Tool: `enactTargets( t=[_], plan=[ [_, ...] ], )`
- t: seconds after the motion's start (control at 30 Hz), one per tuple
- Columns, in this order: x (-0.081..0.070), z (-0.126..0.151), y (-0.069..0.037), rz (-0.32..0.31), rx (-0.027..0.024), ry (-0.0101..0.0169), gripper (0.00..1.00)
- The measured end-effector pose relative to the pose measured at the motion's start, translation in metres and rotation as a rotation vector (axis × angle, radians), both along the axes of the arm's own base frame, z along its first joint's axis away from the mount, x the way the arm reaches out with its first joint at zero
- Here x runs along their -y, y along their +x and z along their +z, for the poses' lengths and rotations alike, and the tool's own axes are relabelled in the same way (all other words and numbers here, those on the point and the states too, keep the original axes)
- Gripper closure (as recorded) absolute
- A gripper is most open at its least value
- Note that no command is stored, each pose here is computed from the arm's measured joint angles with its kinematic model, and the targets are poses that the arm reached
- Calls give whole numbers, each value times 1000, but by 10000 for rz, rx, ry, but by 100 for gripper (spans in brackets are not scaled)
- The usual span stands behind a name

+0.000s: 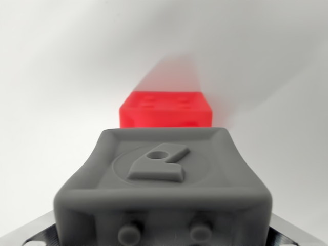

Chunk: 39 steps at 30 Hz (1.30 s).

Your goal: Destack cube

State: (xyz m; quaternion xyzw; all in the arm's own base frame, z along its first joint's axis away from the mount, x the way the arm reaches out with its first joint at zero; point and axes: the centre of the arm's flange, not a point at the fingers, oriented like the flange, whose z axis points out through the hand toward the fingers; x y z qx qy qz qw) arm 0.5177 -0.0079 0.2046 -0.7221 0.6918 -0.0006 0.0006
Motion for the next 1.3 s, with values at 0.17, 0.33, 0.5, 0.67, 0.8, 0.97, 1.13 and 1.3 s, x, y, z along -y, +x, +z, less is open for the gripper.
enactTargets(
  t=[0.17,0.33,0.5,0.67,0.8,0.97,1.13,1.3],
  plan=[
    [0,12,0,5,9,5,100],
    [0,26,0,1,12,15,100],
    [0,39,0,4,15,19,100],
    [0,54,-1,6,21,25,100],
    [0,67,-1,12,22,27,100],
    [0,80,0,43,62,30,100],
    [8,75,2,247,-20,13,100],
    [17,70,5,512,-58,-3,100]
  ],
)
